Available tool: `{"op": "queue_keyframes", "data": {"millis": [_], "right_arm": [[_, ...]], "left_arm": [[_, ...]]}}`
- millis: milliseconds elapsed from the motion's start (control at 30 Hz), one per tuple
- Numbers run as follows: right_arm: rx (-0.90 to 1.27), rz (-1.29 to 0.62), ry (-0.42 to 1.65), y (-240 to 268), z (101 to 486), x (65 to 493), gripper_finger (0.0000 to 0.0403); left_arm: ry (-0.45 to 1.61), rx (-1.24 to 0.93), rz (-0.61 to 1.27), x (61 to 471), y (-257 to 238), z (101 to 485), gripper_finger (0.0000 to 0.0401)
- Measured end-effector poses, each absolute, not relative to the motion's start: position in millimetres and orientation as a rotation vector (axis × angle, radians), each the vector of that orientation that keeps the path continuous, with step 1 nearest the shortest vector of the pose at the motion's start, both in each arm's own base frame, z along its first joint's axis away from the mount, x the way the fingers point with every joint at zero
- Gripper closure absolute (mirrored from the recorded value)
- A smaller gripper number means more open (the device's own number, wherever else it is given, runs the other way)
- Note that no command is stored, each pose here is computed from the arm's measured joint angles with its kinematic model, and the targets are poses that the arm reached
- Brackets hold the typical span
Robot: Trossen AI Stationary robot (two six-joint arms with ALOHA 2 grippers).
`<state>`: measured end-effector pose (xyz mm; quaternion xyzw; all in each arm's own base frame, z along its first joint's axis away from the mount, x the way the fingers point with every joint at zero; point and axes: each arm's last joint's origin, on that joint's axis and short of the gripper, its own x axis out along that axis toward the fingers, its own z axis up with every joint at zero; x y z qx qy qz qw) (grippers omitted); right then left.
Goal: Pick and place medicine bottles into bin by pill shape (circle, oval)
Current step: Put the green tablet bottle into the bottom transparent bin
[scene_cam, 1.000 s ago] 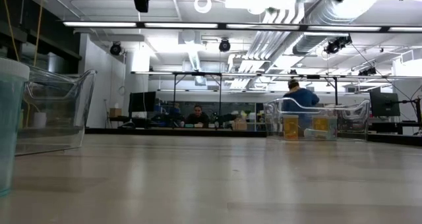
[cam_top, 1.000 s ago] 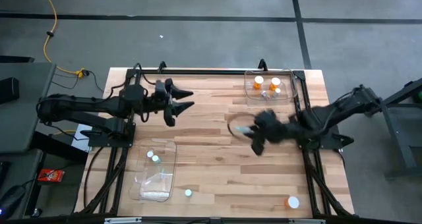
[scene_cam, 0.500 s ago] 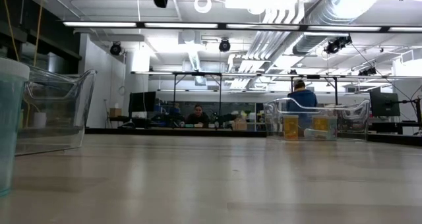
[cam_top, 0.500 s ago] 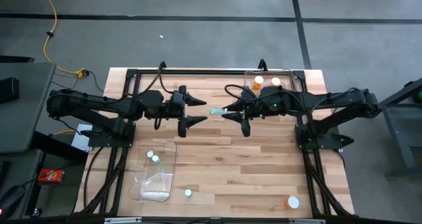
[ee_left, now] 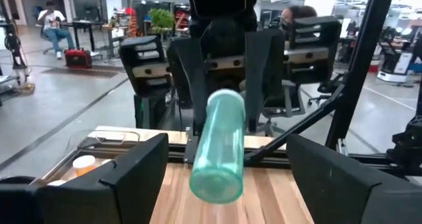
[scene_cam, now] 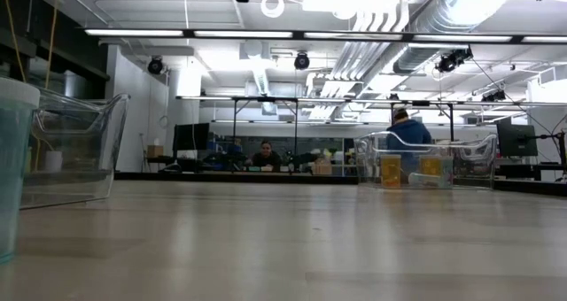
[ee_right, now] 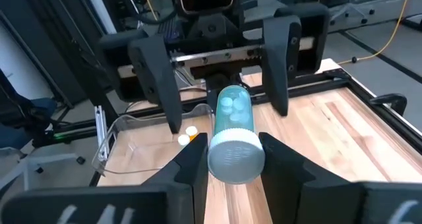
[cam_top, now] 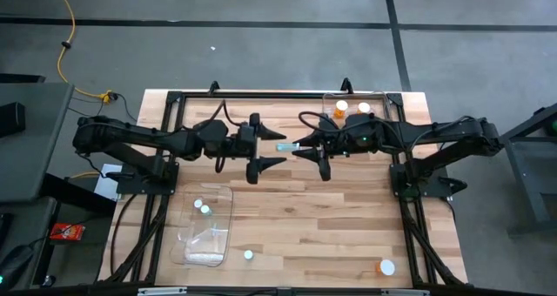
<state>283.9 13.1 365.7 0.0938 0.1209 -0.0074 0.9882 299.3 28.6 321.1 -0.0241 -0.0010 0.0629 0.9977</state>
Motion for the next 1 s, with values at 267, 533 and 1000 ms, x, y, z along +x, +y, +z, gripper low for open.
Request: {"op": "queue_keyframes", "data": {"millis": [267,533,1000], "right_arm": [[0.19,-0.011,0.204,13.1,369.4,284.7,0.0311],[0.19,-0.011,0.205,13.1,369.2,284.7,0.0311],[0.191,-0.007,0.206,13.3,369.2,284.7,0.0287]], "left_arm": [[-0.015,-0.048,0.127,299.3,28.7,322.3,0.0169],[-0.034,-0.048,0.128,299.2,28.7,324.1,0.023],[-0.033,-0.048,0.127,299.2,28.6,323.9,0.031]]}}
